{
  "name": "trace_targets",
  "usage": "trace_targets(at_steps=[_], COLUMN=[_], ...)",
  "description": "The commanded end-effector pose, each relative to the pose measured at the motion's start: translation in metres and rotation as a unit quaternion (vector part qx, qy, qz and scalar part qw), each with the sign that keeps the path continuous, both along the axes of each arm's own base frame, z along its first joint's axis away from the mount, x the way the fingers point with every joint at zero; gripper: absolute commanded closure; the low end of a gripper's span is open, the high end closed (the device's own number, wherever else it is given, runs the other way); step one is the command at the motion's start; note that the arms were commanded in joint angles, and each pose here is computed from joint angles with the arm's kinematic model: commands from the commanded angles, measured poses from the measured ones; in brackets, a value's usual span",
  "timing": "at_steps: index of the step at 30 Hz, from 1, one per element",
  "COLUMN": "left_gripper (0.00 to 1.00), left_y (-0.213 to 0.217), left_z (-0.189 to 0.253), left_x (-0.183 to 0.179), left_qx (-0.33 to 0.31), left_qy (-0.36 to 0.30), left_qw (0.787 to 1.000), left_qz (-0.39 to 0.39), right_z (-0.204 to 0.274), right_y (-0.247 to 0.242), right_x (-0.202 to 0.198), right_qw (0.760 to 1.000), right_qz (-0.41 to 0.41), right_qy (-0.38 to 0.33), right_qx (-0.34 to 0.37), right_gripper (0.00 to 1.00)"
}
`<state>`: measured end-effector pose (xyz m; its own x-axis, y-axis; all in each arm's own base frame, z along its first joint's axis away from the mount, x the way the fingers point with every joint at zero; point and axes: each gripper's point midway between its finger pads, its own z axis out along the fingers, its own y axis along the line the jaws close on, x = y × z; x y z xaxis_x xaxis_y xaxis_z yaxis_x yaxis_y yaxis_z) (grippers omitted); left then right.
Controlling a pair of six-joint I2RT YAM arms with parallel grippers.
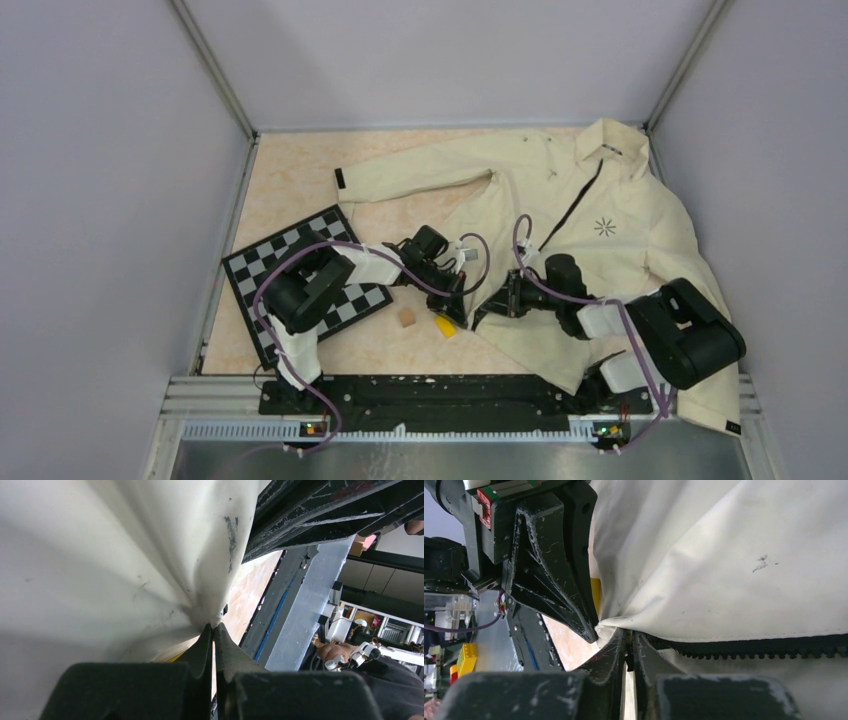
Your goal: Zip up the jacket
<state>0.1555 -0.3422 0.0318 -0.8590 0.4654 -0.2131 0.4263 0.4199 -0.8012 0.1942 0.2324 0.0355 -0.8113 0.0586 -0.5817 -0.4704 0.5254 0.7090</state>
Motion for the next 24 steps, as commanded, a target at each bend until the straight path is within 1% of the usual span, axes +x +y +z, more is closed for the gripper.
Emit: trace_targets(at_steps=[1, 2, 3, 7, 9, 11, 13, 16, 19, 21, 22, 23, 24], left_gripper=[1.00, 0.98, 0.94, 0.67, 0.57, 0.54, 0.53, 0.55, 0.64, 0.74, 0.83, 0.94, 1.00], left_y=[-0.003, -0.003, -0.004, -0.006, -0.008, -0.011, -0.015, -0.020, -0.020, -0.017, -0.015, -0.014, -0.013], left_z=[0.003, 0.003, 0.003, 0.005, 0.005, 0.004, 0.001, -0.003, -0.012, -0.017, -0.019, -0.020, -0.021], left_x=[0.000, 0.001, 0.002, 0.007, 0.010, 0.012, 0.012, 0.011, 0.013, 0.016, 0.019, 0.020, 0.021], left_qx=[-0.009, -0.009, -0.009, -0.009, -0.009, -0.009, -0.008, 0.003, 0.025, 0.041, 0.047, 0.052, 0.053], left_qy=[0.001, 0.000, -0.002, -0.012, -0.017, -0.017, -0.017, -0.024, -0.033, -0.041, -0.048, -0.053, -0.057], left_qw=[1.000, 1.000, 1.000, 1.000, 1.000, 1.000, 1.000, 1.000, 0.999, 0.998, 0.997, 0.996, 0.996], left_qz=[-0.006, -0.005, -0.003, 0.011, 0.017, 0.021, 0.023, 0.019, 0.026, 0.037, 0.043, 0.048, 0.050], right_z=[0.024, 0.023, 0.023, 0.019, 0.020, 0.021, 0.025, 0.032, 0.040, 0.039, 0.039, 0.037, 0.035], right_y=[0.013, 0.013, 0.013, 0.011, 0.011, 0.011, 0.011, 0.012, 0.012, 0.009, 0.007, 0.004, 0.001], right_x=[0.012, 0.011, 0.011, 0.008, 0.007, 0.006, 0.007, 0.008, 0.010, 0.013, 0.015, 0.017, 0.020], right_qw=[0.999, 0.999, 0.999, 1.000, 1.000, 1.000, 0.999, 0.999, 0.999, 0.999, 0.999, 0.999, 0.998], right_qz=[0.016, 0.014, 0.013, 0.004, 0.006, 0.004, 0.001, -0.005, -0.010, -0.027, -0.036, -0.048, -0.061], right_qy=[-0.040, -0.034, -0.027, -0.008, -0.005, -0.004, -0.007, -0.010, -0.015, -0.009, -0.006, 0.000, 0.007], right_qx=[0.029, 0.028, 0.030, 0.026, 0.026, 0.028, 0.032, 0.039, 0.046, 0.038, 0.032, 0.022, 0.009], right_gripper=[1.00, 1.00, 1.00, 1.00, 1.00, 1.00, 1.00, 1.00, 1.00, 1.00, 1.00, 1.00, 1.00])
